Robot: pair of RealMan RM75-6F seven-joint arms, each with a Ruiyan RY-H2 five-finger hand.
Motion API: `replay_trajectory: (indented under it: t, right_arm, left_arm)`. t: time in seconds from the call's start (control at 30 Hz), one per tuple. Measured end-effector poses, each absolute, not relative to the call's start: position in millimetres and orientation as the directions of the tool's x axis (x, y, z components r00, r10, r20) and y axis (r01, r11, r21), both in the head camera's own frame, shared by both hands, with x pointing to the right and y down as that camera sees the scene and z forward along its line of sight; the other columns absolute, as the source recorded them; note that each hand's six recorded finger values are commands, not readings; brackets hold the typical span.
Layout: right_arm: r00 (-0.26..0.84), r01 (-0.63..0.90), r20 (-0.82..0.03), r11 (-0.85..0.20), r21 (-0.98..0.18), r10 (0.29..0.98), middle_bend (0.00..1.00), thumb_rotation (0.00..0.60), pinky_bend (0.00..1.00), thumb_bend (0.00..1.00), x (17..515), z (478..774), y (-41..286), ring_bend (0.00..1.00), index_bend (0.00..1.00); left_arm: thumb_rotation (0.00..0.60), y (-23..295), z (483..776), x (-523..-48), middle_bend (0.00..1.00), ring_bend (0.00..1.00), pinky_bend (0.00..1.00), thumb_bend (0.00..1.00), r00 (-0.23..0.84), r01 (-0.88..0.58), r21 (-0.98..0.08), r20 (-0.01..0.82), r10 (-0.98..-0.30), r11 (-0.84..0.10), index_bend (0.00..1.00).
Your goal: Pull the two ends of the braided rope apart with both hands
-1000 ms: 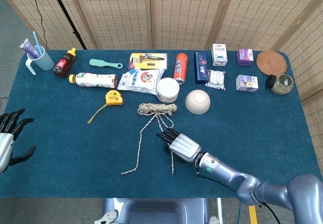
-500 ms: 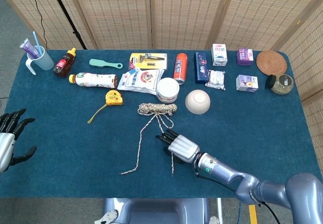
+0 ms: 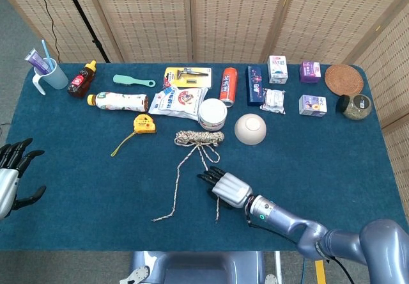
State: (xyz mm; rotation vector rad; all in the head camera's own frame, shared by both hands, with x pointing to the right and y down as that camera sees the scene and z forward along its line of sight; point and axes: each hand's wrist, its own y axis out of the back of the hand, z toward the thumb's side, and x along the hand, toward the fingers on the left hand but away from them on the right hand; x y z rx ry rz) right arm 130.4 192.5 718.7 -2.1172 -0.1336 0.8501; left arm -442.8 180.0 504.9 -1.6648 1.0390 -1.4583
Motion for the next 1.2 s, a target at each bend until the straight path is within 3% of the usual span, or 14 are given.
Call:
replay_trajectory:
  t: [0.67,1.0,1.2]
  right_arm:
    - [0.760,-0.185,-0.530,-0.655,-0.733,0.378,0.06,0.600,0.00,0.35,126.8,722.6,195.3,0.00,0.50]
    - [0.759,-0.184,-0.532,-0.660,-0.729,0.375,0.10,0.600,0.00,0.35,125.0,723.5,196.7,0.00,0.54]
    - [0.761,-0.173,-0.524,-0.659,-0.731,0.382,0.13,0.600,0.00,0.40,123.5,722.6,195.7,0.00,0.57]
  left_arm:
    - [0.600,179.9,503.6,-444.8,0.07,0.05,0.00,0.24,0.050,-0.130,-0.886,0.443,-0.895,-0.445,0.21]
    - [0.600,180.6,502.8,-446.5,0.07,0.05,0.00,0.24,0.048,-0.130,-0.887,0.442,-0.896,-0.444,0.21]
    - [0.600,180.2,503.0,-446.1,0.07,0.05,0.00,0.24,0.050,-0.130,-0.886,0.441,-0.896,-0.444,0.21]
